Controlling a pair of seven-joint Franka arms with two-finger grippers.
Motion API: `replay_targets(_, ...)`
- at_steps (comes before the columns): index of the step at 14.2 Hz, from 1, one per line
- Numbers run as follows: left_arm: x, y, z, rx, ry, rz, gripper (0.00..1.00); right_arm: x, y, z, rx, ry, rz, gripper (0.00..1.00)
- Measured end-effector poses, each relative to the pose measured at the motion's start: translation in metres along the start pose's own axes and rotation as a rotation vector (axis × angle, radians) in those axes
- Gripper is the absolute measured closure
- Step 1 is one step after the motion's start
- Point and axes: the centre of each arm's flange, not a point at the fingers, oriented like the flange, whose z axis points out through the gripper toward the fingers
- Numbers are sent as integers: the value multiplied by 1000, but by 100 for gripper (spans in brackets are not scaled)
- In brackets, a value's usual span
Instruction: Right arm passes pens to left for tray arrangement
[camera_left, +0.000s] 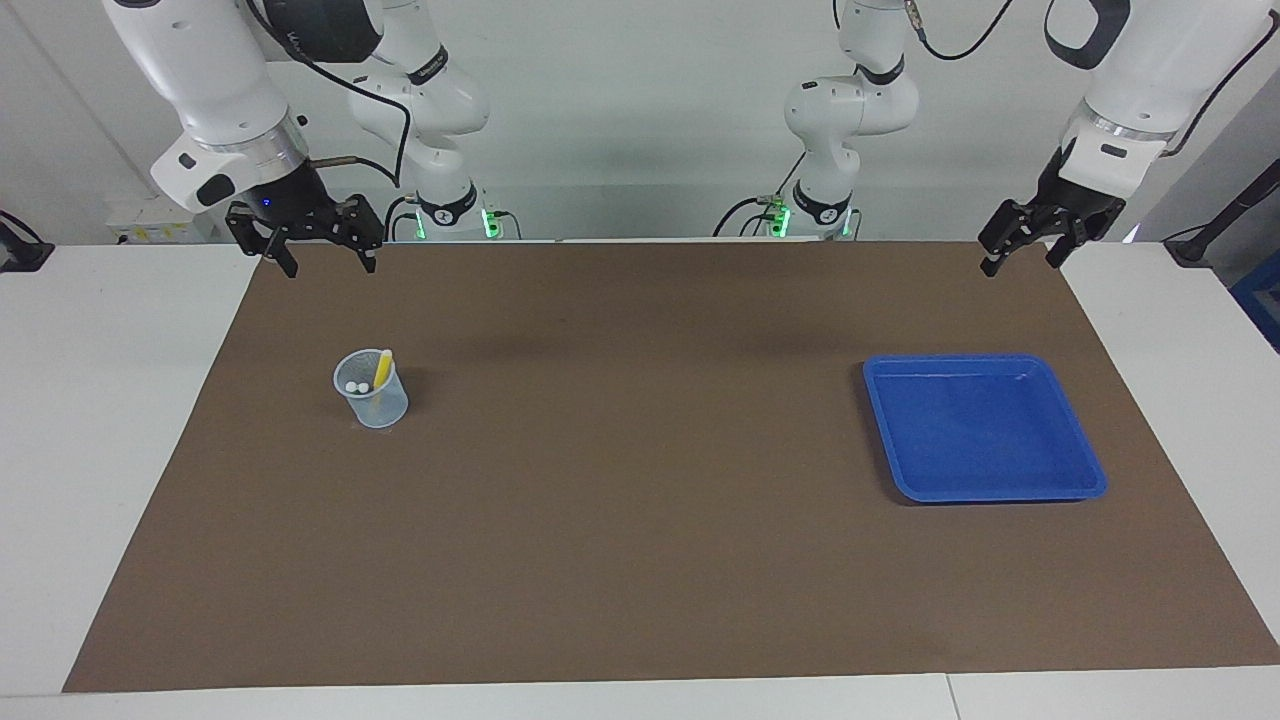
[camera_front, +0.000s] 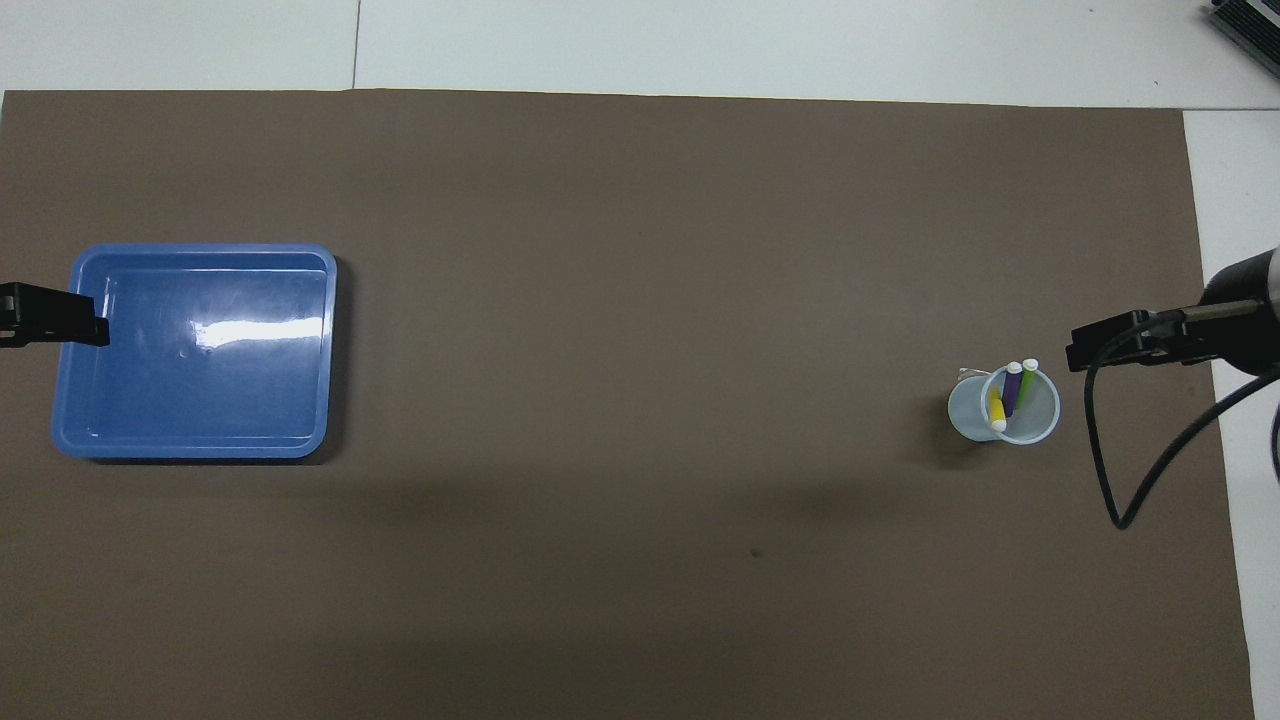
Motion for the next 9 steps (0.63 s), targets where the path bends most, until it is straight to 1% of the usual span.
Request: replay_targets(9,0,2,0,0,0,4,0,0,9,0,1,0,11,0)
